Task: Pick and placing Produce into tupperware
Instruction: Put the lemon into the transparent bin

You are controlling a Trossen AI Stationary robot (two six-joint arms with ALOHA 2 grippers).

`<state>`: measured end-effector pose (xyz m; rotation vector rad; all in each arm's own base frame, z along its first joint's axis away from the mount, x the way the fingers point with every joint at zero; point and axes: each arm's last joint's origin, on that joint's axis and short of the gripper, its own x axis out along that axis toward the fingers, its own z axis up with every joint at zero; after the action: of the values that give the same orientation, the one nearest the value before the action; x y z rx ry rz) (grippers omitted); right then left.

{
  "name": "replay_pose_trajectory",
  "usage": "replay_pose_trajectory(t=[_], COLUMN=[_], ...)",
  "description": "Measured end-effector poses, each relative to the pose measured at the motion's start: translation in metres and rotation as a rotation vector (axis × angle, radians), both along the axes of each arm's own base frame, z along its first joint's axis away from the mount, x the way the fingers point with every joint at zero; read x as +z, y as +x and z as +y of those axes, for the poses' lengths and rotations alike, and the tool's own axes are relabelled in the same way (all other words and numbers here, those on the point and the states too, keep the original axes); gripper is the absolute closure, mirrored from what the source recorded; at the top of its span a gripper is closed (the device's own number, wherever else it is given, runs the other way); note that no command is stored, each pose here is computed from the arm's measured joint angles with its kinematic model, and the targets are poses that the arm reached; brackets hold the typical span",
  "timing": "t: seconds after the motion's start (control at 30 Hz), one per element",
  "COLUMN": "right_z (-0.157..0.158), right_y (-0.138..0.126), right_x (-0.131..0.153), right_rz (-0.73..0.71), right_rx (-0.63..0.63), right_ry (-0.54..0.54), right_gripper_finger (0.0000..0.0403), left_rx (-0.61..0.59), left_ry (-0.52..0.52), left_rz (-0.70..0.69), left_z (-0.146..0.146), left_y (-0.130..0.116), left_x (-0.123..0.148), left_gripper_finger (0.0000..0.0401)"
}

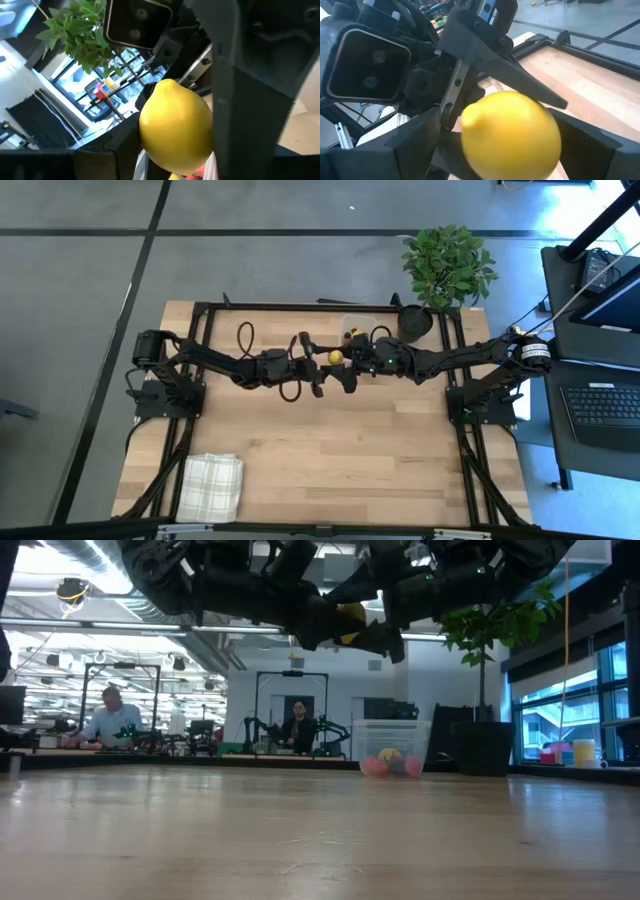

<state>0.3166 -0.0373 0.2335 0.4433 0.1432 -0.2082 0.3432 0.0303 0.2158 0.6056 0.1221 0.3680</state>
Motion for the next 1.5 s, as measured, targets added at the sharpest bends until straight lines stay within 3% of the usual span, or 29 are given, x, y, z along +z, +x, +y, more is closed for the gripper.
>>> replay_pose_trajectory(t=[0.33,0.8,1.5], right_z=[0.000,0.000,0.000], right_y=[0.000,0.000,0.000], right_x=[0.001,0.001,0.002], right_rz=[-0.006,-0.007,-0.010], right_rx=[0.000,0.007,0.012], right_ry=[-0.002,-0.036,-0.072], right_gripper_finger=[0.0061,0.0193,0.0202], left_rx=[-0.014,-0.024,0.008], left_ry=[0.000,-0.017,-0.030], left_rz=[-0.002,-0.002,0.007], left_z=[-0.005,-0.008,-0.010], left_y=[0.000,0.000,0.000], left_x=[0.002,0.001,0.000], left_gripper_finger=[0.0196,0.0196,0.0177])
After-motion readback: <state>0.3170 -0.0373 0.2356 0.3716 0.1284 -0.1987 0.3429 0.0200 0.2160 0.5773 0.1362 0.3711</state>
